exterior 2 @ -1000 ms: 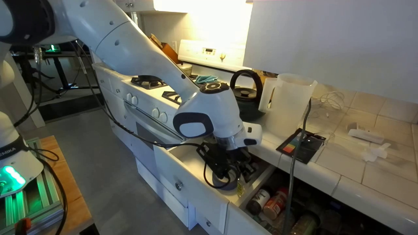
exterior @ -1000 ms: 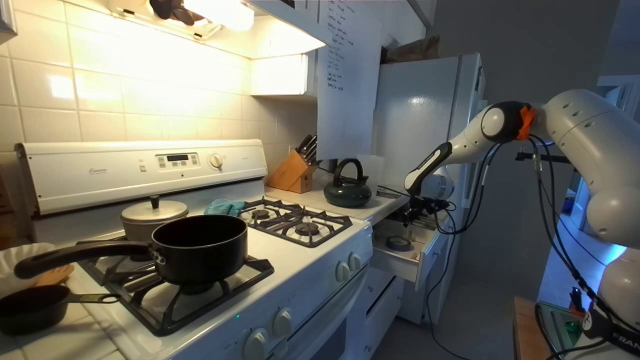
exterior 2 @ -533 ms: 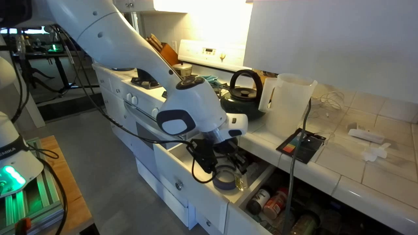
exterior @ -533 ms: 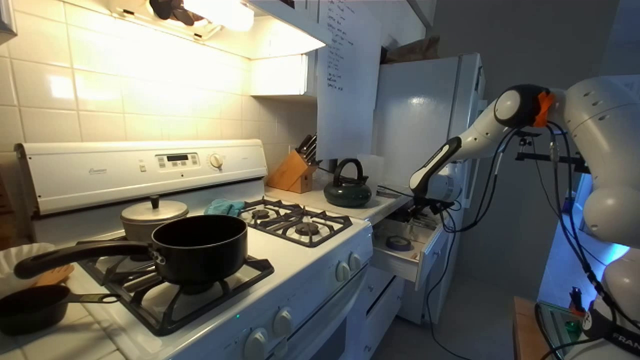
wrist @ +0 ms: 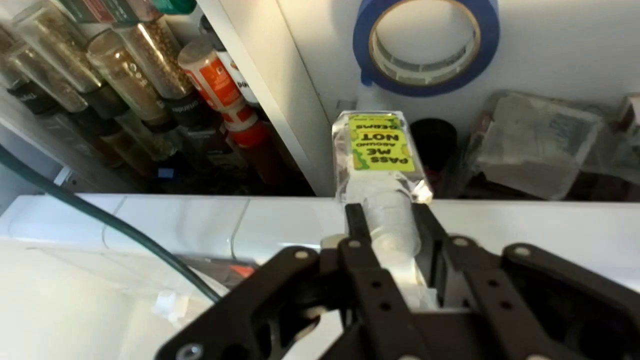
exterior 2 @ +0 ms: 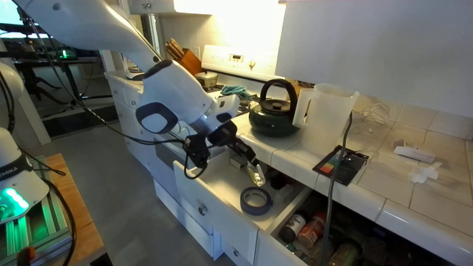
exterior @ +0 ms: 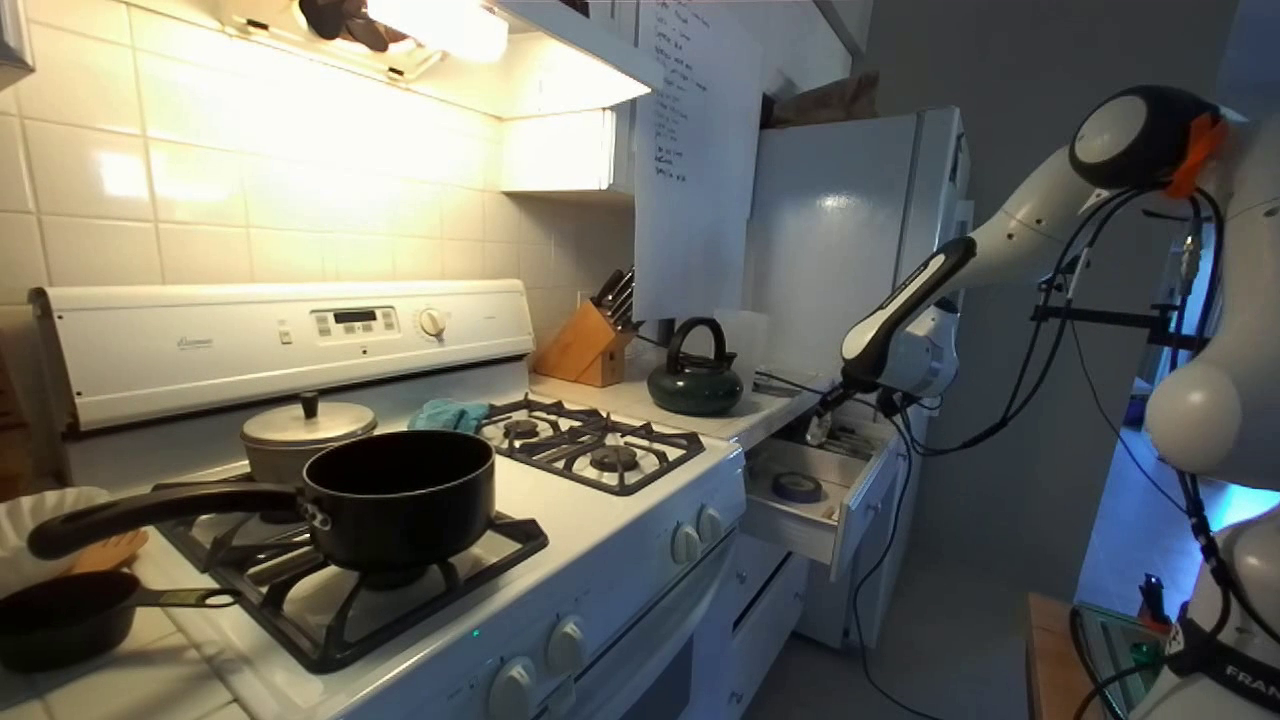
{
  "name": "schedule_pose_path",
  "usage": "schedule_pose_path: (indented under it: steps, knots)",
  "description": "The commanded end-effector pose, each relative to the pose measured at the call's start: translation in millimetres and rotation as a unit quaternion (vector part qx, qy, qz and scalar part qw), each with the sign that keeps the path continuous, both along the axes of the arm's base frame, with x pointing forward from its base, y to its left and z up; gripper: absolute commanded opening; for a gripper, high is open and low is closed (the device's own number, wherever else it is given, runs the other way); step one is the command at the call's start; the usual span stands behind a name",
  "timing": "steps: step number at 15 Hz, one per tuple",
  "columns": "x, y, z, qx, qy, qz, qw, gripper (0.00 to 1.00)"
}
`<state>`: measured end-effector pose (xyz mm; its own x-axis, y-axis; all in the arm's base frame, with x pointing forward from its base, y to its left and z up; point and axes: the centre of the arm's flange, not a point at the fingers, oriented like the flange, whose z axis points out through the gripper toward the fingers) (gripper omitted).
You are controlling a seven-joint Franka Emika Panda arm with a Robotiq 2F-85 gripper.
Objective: Pull open the drawer and take out the clear bottle
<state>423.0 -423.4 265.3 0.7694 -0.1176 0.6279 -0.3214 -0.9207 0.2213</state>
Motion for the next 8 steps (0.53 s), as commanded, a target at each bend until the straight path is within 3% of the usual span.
schedule_pose_path:
  steps: [1,5,8]
  knots:
    - [-42.5,23.3,66.1,-0.021,-0.038,0.017,0.9989,0.07]
    - [-32.9,16.4,122.9,-0.043,-0.081,0.034,0.9952,0.07]
    - [-12.1,1.8,151.7,-0.024,-0.101,0.038,0.9939,0.07]
